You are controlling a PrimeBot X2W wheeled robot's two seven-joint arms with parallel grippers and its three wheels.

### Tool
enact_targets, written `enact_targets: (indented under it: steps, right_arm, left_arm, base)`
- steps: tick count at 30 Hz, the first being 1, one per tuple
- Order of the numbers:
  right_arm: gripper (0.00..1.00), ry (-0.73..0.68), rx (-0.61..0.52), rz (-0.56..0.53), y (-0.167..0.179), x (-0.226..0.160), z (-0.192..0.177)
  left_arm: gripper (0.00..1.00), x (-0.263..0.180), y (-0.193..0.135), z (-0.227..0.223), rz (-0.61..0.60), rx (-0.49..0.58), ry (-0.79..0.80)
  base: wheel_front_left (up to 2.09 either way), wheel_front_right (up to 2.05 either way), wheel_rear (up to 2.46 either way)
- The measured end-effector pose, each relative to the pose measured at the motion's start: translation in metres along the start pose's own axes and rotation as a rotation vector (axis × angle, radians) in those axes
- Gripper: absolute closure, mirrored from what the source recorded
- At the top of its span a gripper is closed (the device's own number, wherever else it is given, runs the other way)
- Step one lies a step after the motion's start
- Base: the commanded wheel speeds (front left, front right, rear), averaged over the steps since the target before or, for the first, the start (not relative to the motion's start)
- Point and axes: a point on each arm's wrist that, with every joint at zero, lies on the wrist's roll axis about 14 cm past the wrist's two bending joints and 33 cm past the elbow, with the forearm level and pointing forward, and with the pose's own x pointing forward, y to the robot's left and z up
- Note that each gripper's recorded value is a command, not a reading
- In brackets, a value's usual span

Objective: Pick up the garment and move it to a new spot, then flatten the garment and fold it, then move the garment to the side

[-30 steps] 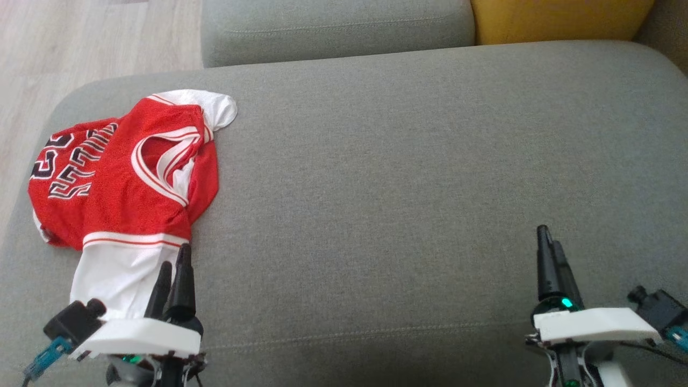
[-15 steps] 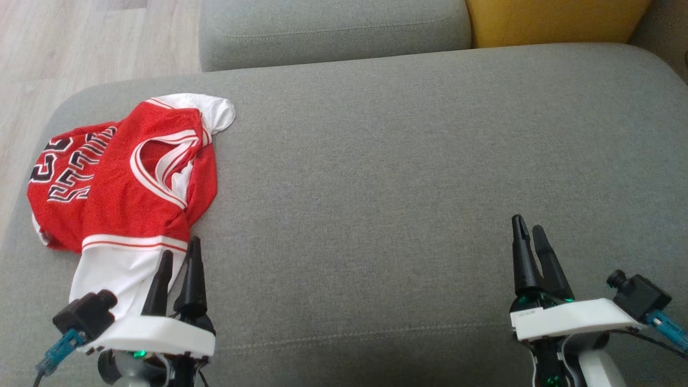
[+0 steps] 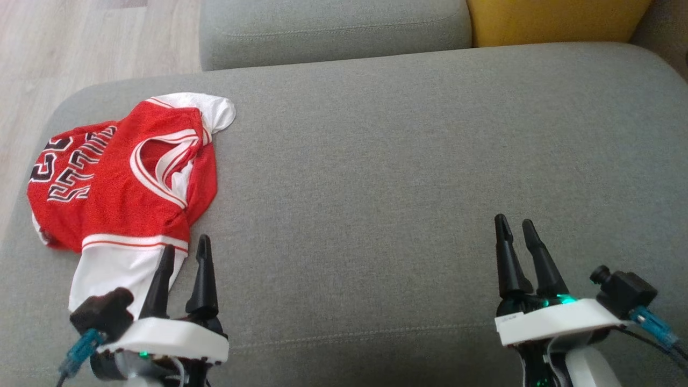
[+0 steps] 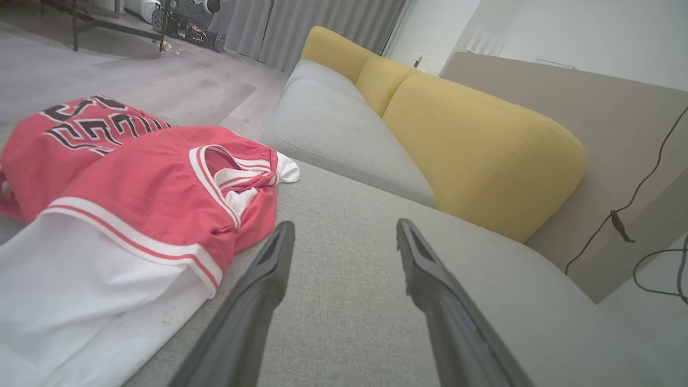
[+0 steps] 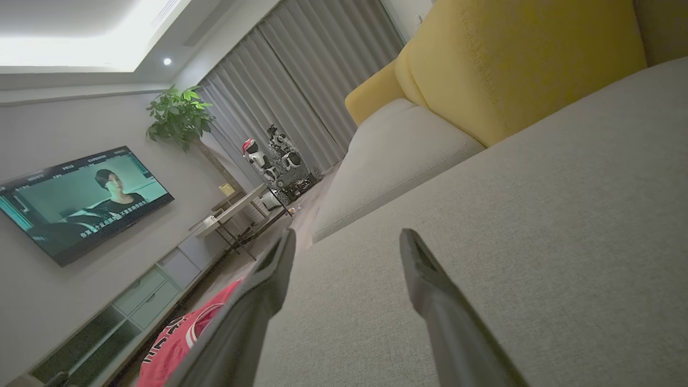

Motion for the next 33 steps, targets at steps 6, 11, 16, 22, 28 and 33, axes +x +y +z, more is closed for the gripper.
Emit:
enact_targets:
  steps: [6,11,16,22,28,33]
  right_arm:
    - [0.0,-0.013,-0.077,0.028,0.007,0.001,0.002]
    - [0.0,-0.031,-0.137,0.044,0.01,0.003,0.007]
    - [0.0,-0.044,-0.205,0.025,0.002,0.003,0.011]
    - [0.0,-0.04,-0.281,0.028,0.0,0.002,0.009]
    - [0.0,-0.04,-0.355,0.05,0.004,0.001,0.007]
    - [0.0,-0.044,-0.401,0.064,0.007,0.0,0.006]
  left_arm:
    - [0.0,0.0,-0.003,0.004,-0.009,0.103,-0.023]
    - [0.0,0.0,-0.004,0.007,-0.005,0.154,-0.039]
    - [0.0,0.0,0.004,0.01,0.034,0.219,-0.06]
    - [0.0,-0.001,0.001,0.014,0.024,0.293,-0.086]
    - [0.0,-0.002,-0.006,0.019,0.004,0.364,-0.115]
    - [0.0,-0.005,-0.008,0.019,-0.006,0.411,-0.126]
  base:
    - [0.0,0.0,0.0]
    - [0.0,0.0,0.0]
    - [0.0,0.0,0.0]
    - [0.0,0.0,0.0]
    - [0.0,0.0,0.0]
    - [0.0,0.0,0.0]
